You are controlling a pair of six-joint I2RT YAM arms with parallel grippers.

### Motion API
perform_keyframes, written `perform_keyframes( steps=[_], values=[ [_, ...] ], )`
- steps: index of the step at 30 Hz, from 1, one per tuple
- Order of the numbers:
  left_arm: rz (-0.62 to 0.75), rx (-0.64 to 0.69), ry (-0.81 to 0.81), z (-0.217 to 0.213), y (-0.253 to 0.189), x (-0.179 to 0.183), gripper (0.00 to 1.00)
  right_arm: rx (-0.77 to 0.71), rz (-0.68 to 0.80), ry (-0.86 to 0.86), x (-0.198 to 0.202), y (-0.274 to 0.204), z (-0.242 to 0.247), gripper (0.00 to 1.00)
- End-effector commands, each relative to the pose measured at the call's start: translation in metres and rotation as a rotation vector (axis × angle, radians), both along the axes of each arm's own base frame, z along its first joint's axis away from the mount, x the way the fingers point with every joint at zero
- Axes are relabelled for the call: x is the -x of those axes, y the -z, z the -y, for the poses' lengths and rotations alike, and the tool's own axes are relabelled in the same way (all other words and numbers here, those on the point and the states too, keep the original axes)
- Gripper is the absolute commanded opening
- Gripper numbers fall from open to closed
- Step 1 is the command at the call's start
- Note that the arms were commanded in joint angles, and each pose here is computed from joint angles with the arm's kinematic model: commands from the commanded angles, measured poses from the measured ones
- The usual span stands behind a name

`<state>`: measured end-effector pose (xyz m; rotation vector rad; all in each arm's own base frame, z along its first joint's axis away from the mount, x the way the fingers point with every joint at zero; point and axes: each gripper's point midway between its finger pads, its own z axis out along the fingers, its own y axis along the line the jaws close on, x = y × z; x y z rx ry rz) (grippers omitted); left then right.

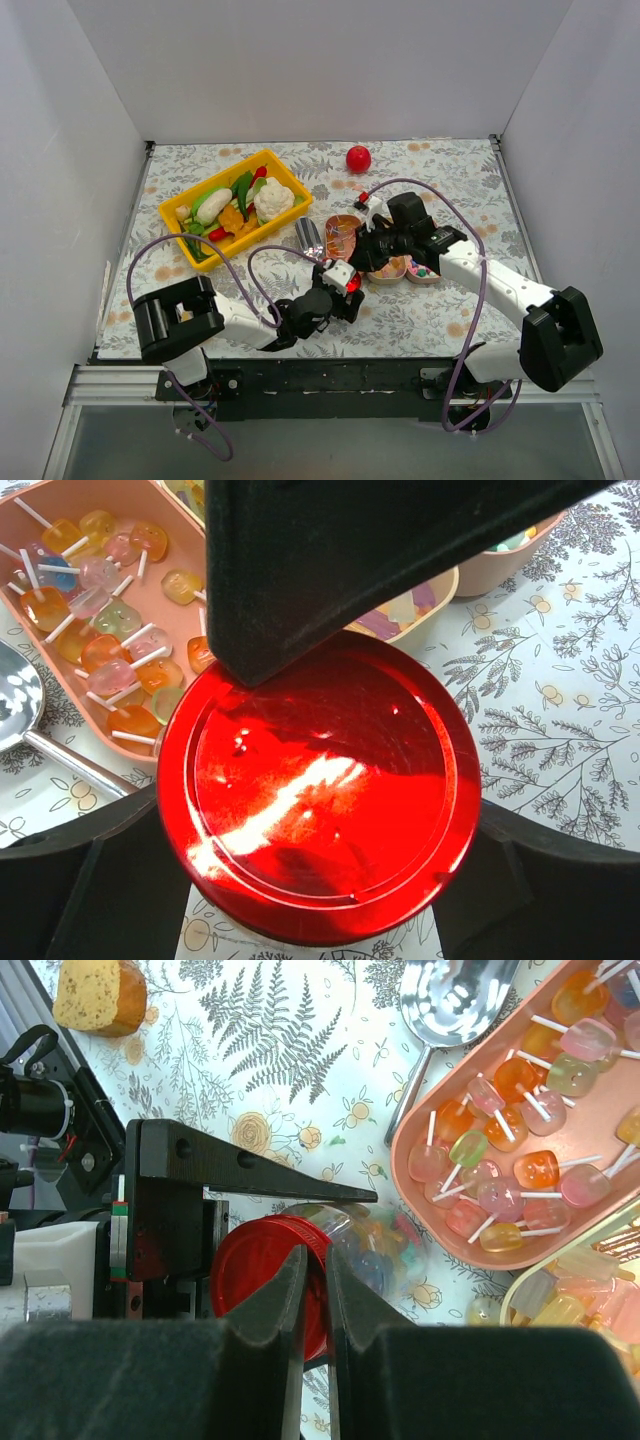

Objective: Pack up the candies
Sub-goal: Screw the bottle lid onto the packing bottle.

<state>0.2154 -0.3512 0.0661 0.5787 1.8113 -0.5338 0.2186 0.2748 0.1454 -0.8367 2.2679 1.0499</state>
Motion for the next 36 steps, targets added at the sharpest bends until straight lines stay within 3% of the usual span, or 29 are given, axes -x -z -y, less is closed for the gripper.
perform_keyframes(
  steps=[1, 36],
  values=[
    [-0.207, -0.447, -0.09, -0.092, 0.114, 0.021, 0.75, 0.114, -0.323, -0.076, 0.079, 0.034, 0.025, 0.09],
    [-0.241, -0.494, -0.096, -0.094, 0.126, 0.02, 0.75, 0.043, -0.322, -0.057, 0.093, 0.022, 0.033, 0.1]
  ],
)
